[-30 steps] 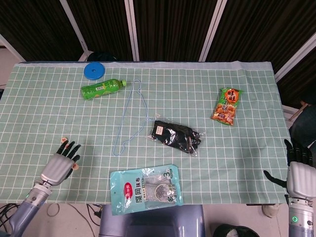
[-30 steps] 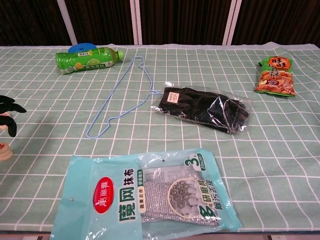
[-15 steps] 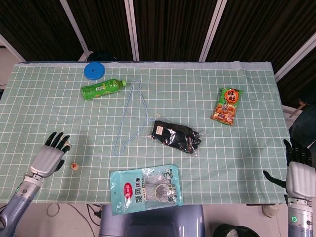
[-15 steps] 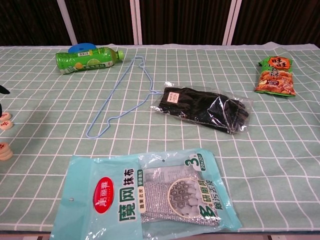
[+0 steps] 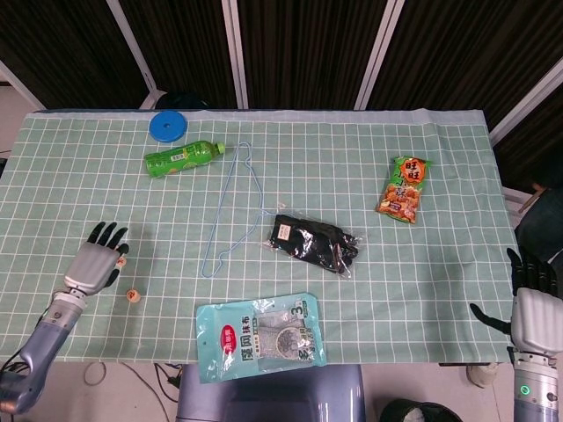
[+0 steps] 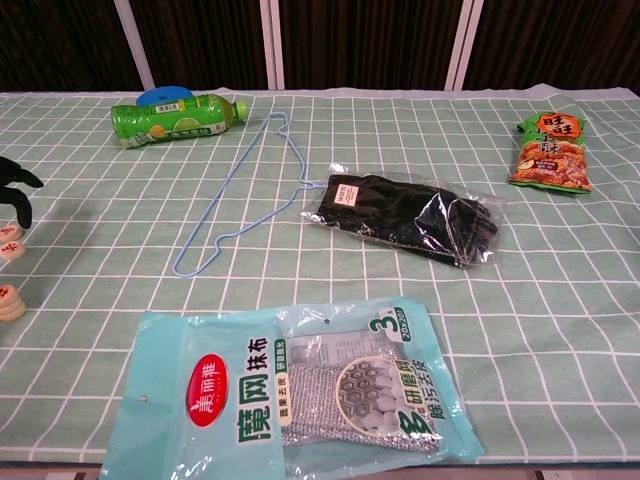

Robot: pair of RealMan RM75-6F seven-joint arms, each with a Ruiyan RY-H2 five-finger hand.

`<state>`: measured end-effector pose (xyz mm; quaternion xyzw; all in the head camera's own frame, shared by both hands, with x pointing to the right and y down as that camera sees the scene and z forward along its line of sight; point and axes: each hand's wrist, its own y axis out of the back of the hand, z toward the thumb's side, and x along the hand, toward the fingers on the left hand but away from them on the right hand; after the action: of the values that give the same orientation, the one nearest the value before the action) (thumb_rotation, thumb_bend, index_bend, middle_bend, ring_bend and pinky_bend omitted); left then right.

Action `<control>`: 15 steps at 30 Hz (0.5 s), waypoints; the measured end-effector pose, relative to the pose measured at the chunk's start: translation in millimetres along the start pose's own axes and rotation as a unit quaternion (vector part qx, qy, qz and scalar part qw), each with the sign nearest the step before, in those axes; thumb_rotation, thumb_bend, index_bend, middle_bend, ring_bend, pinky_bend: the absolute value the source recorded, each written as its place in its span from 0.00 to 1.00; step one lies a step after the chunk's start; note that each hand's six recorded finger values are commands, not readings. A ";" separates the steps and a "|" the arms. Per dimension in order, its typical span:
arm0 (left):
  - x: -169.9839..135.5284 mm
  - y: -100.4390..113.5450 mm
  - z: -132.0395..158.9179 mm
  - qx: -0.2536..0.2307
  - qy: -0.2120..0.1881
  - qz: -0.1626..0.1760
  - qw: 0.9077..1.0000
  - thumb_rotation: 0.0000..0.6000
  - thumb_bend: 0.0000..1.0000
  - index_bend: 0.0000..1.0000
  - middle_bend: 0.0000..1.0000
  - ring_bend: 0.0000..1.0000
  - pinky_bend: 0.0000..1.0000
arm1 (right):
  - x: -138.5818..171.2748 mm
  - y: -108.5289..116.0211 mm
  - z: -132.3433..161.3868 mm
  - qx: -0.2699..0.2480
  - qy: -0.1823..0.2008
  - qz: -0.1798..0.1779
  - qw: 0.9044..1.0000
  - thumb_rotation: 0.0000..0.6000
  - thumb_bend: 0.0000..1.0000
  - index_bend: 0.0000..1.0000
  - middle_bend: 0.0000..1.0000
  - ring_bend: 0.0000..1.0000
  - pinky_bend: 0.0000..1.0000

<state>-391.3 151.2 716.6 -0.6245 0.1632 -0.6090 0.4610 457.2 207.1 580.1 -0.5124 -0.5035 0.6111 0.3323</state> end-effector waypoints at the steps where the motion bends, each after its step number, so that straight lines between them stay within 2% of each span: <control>1: 2.3 0.3 0.8 -0.001 0.000 0.002 1.000 1.00 0.32 0.39 0.11 0.00 0.07 | 0.0 0.1 0.2 0.000 0.000 0.000 1.000 1.00 0.20 0.06 0.05 0.03 0.00; 6: 8.8 1.0 1.8 0.001 0.002 0.005 1.000 1.00 0.32 0.39 0.11 0.00 0.07 | 0.0 0.1 0.0 0.000 0.000 0.000 1.000 1.00 0.20 0.06 0.05 0.03 0.00; 15: 8.0 -8.6 -0.3 0.006 0.009 -0.011 1.000 1.00 0.32 0.39 0.11 0.00 0.07 | -0.1 -0.4 -0.1 0.000 -0.001 0.001 1.000 1.00 0.21 0.06 0.05 0.03 0.00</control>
<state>-393.0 149.5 728.1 -0.6180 0.1571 -0.6206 0.4563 457.3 207.2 580.5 -0.5120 -0.5036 0.6119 0.3313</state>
